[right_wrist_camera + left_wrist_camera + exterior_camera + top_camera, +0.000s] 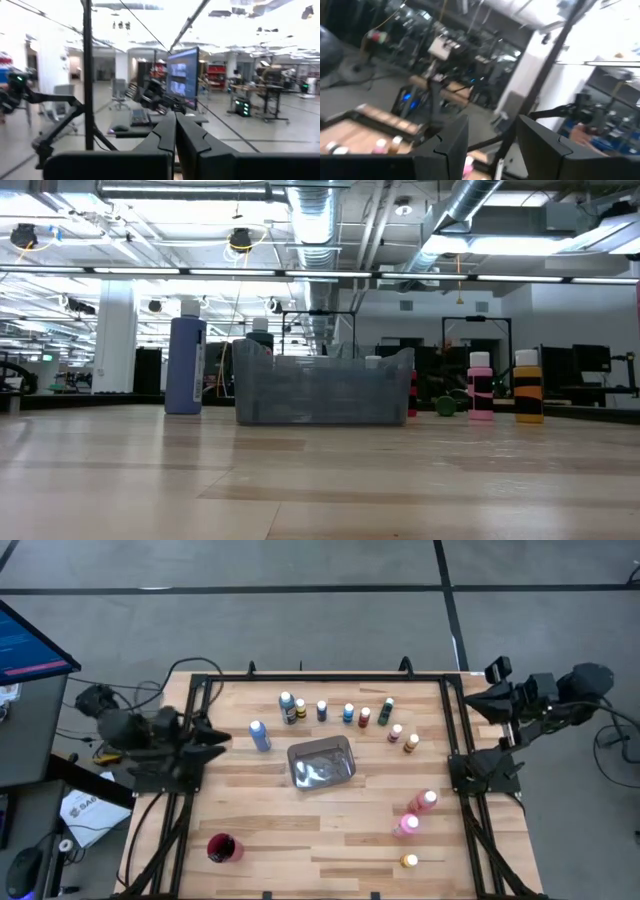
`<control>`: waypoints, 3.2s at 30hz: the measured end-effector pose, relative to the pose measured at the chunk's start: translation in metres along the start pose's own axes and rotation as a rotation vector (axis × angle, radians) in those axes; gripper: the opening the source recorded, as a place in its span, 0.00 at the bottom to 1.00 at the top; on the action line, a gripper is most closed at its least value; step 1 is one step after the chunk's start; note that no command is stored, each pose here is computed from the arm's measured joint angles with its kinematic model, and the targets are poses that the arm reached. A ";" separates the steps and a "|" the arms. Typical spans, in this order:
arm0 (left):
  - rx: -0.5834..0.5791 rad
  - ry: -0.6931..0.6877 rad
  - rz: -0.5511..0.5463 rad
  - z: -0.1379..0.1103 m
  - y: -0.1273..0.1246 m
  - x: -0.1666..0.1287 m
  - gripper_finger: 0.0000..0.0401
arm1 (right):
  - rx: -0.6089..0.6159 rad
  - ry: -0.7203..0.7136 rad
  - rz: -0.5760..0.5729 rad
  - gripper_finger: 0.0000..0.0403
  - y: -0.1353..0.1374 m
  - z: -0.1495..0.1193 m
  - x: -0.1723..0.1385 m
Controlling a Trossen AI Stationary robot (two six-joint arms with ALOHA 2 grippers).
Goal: Pick & Place Paint Supplies
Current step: Put the large purple paint bottle into the black bin
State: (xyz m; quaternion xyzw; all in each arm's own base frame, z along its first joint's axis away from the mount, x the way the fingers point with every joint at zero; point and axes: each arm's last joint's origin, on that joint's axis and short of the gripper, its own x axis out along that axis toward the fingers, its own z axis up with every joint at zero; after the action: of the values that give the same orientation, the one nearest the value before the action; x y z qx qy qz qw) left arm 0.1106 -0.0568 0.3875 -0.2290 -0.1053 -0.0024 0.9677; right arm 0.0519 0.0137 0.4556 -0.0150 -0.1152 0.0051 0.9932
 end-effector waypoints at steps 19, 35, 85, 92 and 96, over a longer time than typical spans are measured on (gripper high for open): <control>0.077 0.368 0.694 -0.032 0.099 0.020 0.45 | 0.151 -0.027 -0.134 0.05 -0.012 -0.017 -0.020; 0.356 0.661 0.856 -0.075 0.133 0.039 0.65 | 0.134 0.018 -0.257 0.07 -0.014 -0.021 -0.019; 0.248 0.475 0.826 -0.092 0.142 0.051 0.24 | 0.094 0.036 -0.255 0.08 -0.014 -0.023 -0.019; 0.285 0.370 0.727 -0.048 0.119 0.068 0.24 | 0.094 0.041 -0.254 0.08 -0.014 -0.023 -0.019; 0.295 0.302 0.672 -0.034 0.112 0.076 0.24 | 0.081 0.058 -0.252 0.08 -0.013 -0.025 -0.019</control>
State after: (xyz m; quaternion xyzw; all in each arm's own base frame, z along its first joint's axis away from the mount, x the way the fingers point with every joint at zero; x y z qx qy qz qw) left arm 0.1982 0.0314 0.3237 -0.1062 0.1197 0.2961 0.9417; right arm 0.0390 -0.0005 0.4271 0.0398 -0.0871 -0.1156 0.9887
